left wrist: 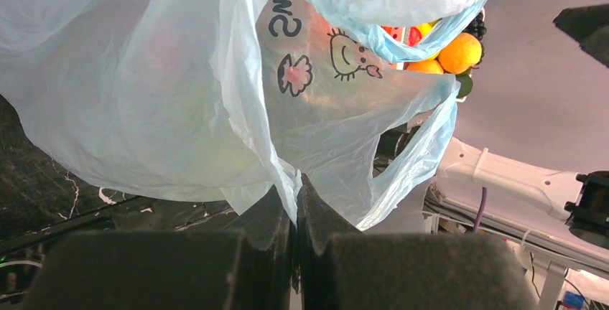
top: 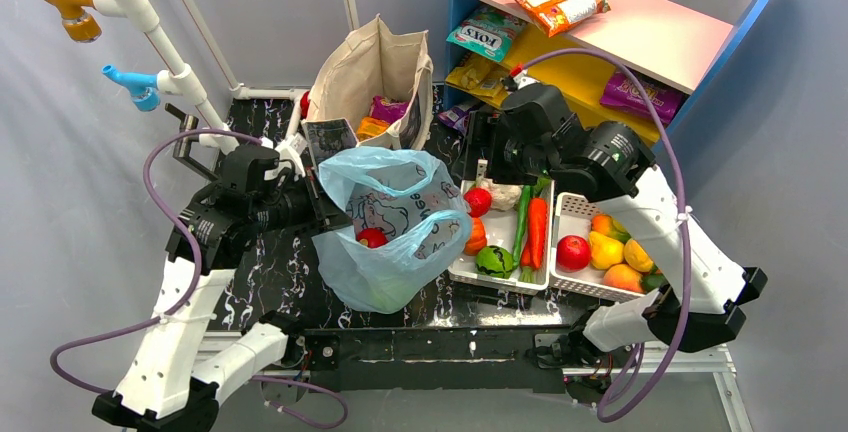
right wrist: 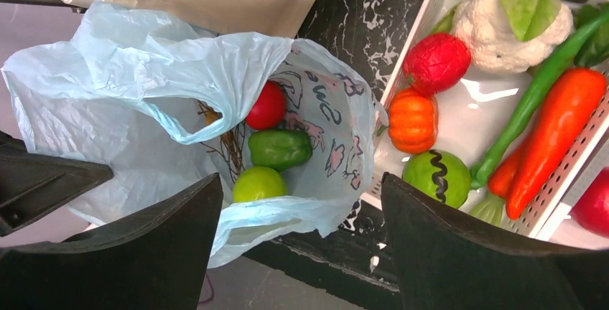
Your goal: Place the food into the grocery bag and tie it
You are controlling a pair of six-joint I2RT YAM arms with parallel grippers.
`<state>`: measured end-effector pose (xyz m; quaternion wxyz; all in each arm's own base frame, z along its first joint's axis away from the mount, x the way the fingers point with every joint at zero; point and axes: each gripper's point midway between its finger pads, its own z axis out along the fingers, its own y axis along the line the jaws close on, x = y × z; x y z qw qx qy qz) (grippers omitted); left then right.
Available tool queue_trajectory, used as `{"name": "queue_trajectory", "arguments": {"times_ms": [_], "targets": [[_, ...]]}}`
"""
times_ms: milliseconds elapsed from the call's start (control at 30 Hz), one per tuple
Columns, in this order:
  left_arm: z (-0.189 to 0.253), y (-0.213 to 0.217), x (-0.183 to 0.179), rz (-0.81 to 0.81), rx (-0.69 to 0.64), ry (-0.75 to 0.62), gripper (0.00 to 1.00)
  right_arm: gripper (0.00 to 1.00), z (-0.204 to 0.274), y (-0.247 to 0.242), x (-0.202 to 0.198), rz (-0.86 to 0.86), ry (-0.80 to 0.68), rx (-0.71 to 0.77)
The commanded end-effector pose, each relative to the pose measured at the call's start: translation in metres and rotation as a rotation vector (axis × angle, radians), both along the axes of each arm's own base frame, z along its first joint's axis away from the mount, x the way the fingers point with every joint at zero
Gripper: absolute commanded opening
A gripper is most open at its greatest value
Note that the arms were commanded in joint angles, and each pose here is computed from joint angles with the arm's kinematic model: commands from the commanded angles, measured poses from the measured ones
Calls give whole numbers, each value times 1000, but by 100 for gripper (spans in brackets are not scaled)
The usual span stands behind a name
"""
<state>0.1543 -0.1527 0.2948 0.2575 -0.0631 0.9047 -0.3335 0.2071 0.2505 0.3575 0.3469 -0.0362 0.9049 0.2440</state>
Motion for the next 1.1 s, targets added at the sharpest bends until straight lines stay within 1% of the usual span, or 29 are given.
{"name": "queue_trajectory", "arguments": {"times_ms": [0,67,167,267,367,400,533,600,700,800,833,900,967,1067], "targets": [[-2,2,3,47,-9,-9,0,88,4,-6,-2,-24,32,51],[-6,3,6,82,-11,8,0,89,2,-8,-1,-24,80,62],[-13,0,9,104,-26,54,0,90,-2,-6,-4,-4,221,134],[-8,1,7,114,-14,95,0,90,-7,-8,-4,-33,339,196],[1,5,8,143,-2,103,0,91,-6,-6,-8,-43,380,222],[3,4,8,149,-9,102,0,91,-6,-5,-10,-56,405,231],[10,2,6,162,-49,95,0,91,-19,4,-32,-132,595,294],[14,3,0,152,-41,114,0,92,-23,5,-41,-190,652,323],[10,9,-12,165,-22,153,0,92,-28,8,-45,-296,633,350],[1,9,-24,199,-74,187,0,92,-38,20,-52,-401,656,389],[0,8,-29,198,-97,192,0,92,-42,29,-59,-418,672,398],[0,3,-34,176,-137,187,0,93,-44,41,-55,-473,649,451],[-8,6,-38,195,-130,217,0,93,-43,51,-54,-504,636,481],[-9,5,-41,194,-136,240,0,93,-45,63,-53,-540,649,479]]}}
